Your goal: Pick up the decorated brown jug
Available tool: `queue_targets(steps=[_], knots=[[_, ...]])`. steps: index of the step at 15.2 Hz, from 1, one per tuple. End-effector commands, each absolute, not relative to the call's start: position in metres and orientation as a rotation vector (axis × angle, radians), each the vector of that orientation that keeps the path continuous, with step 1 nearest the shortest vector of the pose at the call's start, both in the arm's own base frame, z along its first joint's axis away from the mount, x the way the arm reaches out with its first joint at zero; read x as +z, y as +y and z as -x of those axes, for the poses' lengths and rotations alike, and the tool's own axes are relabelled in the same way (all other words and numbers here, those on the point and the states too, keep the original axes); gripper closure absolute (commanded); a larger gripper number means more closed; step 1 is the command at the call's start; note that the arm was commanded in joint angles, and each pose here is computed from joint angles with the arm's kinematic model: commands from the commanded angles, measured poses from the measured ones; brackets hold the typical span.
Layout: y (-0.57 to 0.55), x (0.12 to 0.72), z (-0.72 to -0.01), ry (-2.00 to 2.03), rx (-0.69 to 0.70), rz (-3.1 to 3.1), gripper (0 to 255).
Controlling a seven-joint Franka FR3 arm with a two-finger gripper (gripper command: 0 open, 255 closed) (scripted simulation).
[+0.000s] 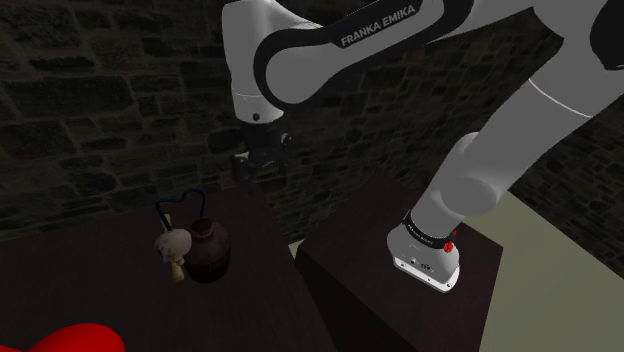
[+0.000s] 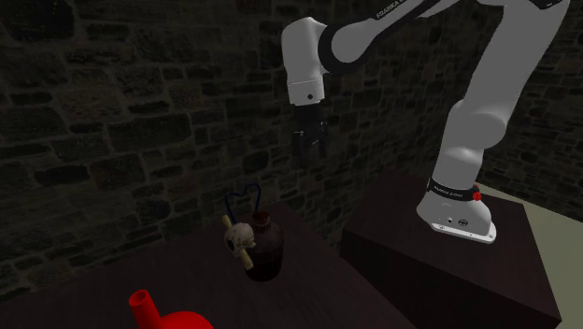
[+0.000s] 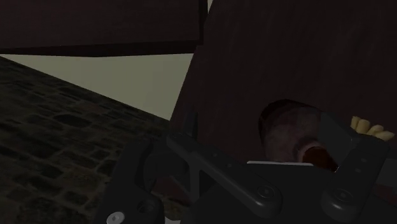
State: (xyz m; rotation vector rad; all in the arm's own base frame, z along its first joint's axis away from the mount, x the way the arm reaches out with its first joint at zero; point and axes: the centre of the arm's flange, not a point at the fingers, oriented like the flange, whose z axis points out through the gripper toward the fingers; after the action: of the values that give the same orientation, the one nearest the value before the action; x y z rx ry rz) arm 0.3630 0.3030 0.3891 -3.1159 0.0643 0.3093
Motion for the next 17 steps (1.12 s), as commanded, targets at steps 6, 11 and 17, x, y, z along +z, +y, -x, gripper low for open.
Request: queue_targets(steps=[6,11,17], knots=[[0.379,0.34,-0.385,0.093,0.327,3.097,0],[0.432,0.307,-0.402,0.112,0.34,3.085,0],[0.496,0.268,-0.424,0.135,0.356,3.07,0]])
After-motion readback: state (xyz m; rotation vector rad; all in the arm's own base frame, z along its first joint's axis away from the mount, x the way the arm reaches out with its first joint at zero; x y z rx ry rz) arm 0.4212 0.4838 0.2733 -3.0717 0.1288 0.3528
